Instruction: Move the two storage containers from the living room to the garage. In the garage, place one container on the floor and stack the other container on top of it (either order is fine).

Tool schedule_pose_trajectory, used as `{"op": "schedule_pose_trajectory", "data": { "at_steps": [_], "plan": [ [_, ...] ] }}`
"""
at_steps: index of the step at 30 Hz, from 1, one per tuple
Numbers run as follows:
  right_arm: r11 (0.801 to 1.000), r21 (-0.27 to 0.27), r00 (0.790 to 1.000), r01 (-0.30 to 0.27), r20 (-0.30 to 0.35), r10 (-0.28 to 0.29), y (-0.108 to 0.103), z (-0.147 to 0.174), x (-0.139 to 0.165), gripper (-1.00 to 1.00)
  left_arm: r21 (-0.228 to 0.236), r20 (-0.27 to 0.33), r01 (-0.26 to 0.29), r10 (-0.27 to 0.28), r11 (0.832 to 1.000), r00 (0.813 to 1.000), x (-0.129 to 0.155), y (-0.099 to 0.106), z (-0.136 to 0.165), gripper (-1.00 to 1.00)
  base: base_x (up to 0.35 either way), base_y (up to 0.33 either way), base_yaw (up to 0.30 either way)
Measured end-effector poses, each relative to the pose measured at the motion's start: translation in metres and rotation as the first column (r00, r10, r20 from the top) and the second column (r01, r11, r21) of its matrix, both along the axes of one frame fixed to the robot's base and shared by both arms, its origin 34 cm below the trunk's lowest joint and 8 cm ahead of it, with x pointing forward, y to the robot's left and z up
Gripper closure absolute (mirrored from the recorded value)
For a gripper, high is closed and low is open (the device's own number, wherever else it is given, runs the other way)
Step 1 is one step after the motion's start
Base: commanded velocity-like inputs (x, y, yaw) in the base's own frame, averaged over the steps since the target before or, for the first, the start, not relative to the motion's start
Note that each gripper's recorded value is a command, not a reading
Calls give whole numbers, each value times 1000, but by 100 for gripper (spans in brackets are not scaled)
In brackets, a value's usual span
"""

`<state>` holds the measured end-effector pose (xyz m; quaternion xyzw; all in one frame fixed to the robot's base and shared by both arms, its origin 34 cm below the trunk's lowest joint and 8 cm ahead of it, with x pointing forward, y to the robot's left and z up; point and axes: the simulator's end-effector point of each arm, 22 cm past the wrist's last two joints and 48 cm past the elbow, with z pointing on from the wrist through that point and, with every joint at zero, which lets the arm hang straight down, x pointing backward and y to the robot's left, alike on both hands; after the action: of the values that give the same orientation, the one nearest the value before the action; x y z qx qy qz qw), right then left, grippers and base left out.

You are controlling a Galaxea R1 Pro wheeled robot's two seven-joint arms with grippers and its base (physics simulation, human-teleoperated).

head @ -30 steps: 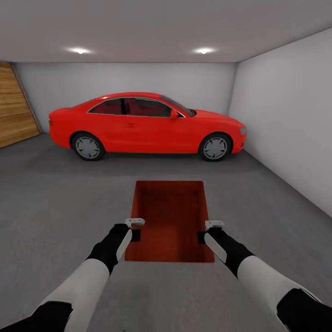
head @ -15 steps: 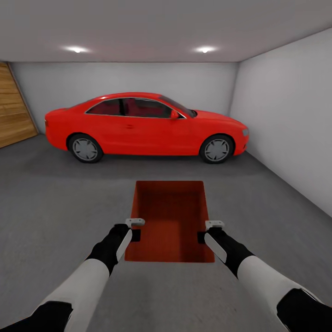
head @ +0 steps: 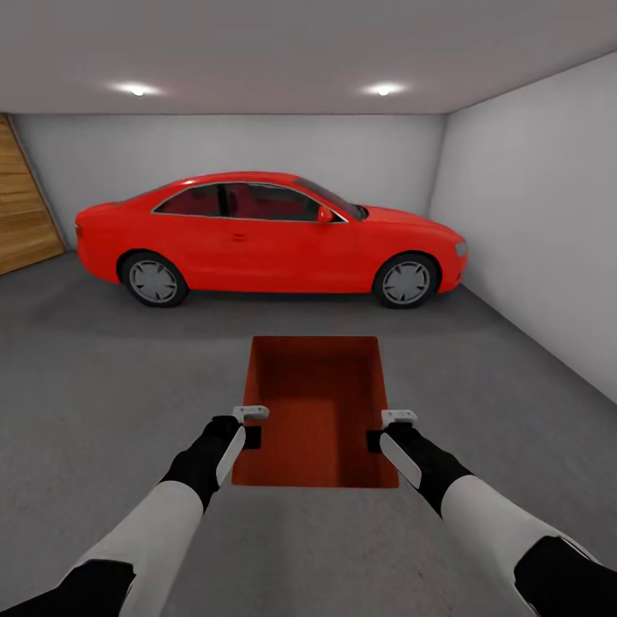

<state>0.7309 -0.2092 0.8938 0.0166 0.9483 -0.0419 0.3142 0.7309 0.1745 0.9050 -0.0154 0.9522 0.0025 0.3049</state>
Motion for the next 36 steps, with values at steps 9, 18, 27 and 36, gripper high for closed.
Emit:
{"op": "schedule_pose_trajectory", "data": {
  "at_steps": [9, 18, 27, 36],
  "plan": [
    [1000, 0, 1000, 0, 1, 0, 0, 0, 0, 100, 0, 1, 0, 0, 1000, 1000, 0, 0, 0, 100, 323, 0, 0],
    [1000, 0, 1000, 0, 1, 0, 0, 0, 0, 100, 0, 1, -1, 1, 1000, 1000, 0, 0, 0, 100, 323, 0, 0],
    [1000, 0, 1000, 0, 0, 0, 0, 0, 0, 100, 0, 0, -1, 1, 1000, 1000, 0, 0, 0, 100, 323, 0, 0],
    [1000, 0, 1000, 0, 0, 0, 0, 0, 0, 100, 0, 0, 0, 0, 1000, 1000, 0, 0, 0, 100, 323, 0, -118]
  ]
}}
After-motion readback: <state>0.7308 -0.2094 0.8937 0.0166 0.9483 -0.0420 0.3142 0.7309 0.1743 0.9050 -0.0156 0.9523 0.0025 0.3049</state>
